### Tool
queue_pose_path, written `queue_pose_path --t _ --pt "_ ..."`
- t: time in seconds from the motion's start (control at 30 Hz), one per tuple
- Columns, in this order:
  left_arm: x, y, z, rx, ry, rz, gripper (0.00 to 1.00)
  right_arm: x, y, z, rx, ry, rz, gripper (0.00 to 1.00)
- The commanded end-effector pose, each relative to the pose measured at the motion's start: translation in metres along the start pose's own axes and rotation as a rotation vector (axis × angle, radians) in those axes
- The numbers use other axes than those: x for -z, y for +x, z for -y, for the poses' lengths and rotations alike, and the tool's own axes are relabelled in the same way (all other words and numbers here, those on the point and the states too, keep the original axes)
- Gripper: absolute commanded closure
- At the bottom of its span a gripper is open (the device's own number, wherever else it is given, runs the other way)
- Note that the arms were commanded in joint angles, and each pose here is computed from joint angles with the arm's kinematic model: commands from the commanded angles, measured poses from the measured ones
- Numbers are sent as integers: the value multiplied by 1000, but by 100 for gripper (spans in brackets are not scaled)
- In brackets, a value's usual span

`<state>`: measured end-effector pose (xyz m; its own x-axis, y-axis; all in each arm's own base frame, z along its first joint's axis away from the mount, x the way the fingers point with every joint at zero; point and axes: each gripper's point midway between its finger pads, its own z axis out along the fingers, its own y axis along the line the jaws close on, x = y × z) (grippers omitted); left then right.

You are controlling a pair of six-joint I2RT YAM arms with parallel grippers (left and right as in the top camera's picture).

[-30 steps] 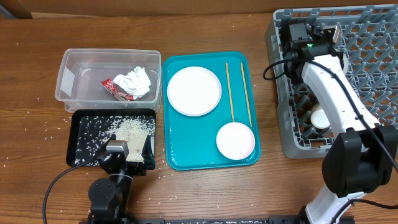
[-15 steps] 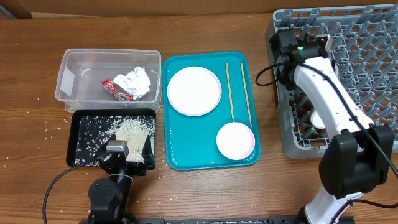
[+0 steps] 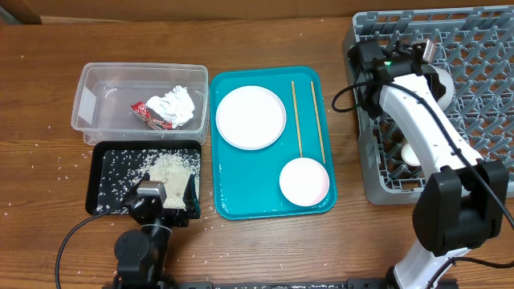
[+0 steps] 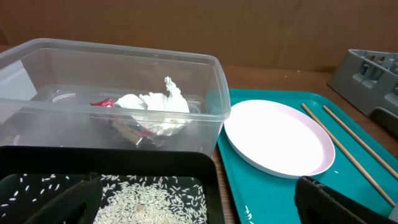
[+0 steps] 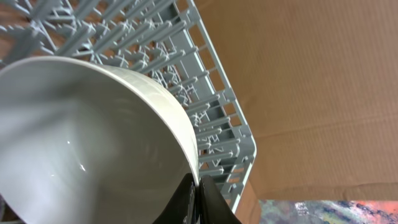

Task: Sort waste into correct bins and load items into the dishwasher

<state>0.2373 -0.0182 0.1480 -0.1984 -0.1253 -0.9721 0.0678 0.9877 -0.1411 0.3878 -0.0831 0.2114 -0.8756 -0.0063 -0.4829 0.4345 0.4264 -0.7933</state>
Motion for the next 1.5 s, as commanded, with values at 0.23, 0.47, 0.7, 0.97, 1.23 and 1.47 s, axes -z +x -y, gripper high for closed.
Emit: queue_pose_path --t 0.23,0.47,0.7,0.97,1.23,1.47 --pt "0 -1 -1 15 -2 10 0 13 25 -24 101 -30 13 96" --pt "0 -1 -1 15 -2 10 0 39 25 -39 146 -74 63 92" --pt "0 -1 -1 15 -2 10 0 46 28 -30 138 -79 38 70" --pt "0 -1 -1 15 -2 10 0 112 10 -31 -49 -414 -80 60" --pt "0 -1 -1 15 -2 10 0 191 7 -73 -17 -898 -178 44" --pt "0 -1 -1 15 -2 10 0 241 32 -137 21 -1235 -307 45"
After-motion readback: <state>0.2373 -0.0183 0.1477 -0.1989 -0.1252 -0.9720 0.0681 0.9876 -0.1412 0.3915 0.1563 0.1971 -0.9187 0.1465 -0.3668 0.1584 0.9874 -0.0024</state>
